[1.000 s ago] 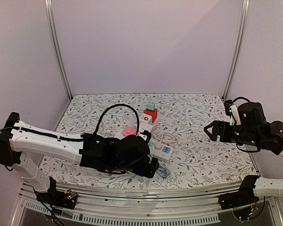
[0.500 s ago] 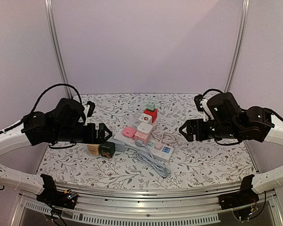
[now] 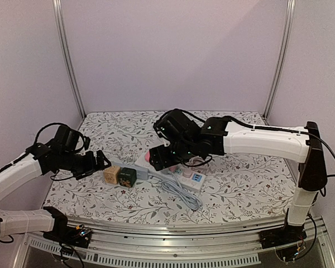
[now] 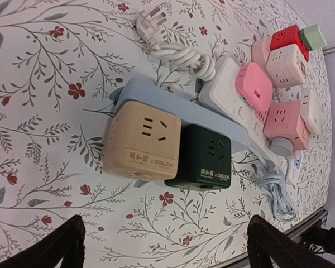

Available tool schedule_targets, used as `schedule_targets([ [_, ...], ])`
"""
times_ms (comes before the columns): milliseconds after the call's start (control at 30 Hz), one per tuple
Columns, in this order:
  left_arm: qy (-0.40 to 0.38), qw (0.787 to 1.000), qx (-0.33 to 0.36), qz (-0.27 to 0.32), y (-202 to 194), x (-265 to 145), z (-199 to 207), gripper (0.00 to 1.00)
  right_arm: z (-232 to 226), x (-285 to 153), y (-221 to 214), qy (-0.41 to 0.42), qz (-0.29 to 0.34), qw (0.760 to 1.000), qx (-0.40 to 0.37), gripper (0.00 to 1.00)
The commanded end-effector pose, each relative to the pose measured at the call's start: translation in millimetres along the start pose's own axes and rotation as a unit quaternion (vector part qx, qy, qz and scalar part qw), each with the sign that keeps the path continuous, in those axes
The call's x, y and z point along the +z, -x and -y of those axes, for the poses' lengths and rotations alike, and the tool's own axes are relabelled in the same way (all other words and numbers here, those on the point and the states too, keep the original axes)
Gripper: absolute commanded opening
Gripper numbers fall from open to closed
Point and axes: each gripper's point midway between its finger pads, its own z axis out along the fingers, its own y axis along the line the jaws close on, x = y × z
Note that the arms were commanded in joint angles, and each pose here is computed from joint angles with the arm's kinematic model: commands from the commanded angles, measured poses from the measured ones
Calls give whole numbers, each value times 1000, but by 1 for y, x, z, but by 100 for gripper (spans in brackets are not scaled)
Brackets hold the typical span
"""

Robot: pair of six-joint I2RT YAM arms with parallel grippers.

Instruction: Pull the plug off the socket

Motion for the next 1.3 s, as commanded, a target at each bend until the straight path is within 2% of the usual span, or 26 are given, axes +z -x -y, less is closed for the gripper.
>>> schedule_targets([
  [0,-18,999,-27,3,1,15,-7,100,-21,24,2,22,-27,999,-31,78],
  [233,-23,998,-57,9,3,37,-19,99,-25,75,-15,3,-76,995,-61,75],
  [667,19,999,-10,24,31,65,-25,97,-29,137,-24,18,-97,993,-58,66],
  [900,17,999,5,27,46,79,-19,93,-17,154,-27,15,-101,994,-43,62],
  [1267,1,1000,13,1,46,103,-12,83,-7,169,-31,18,-108,993,-53,58],
])
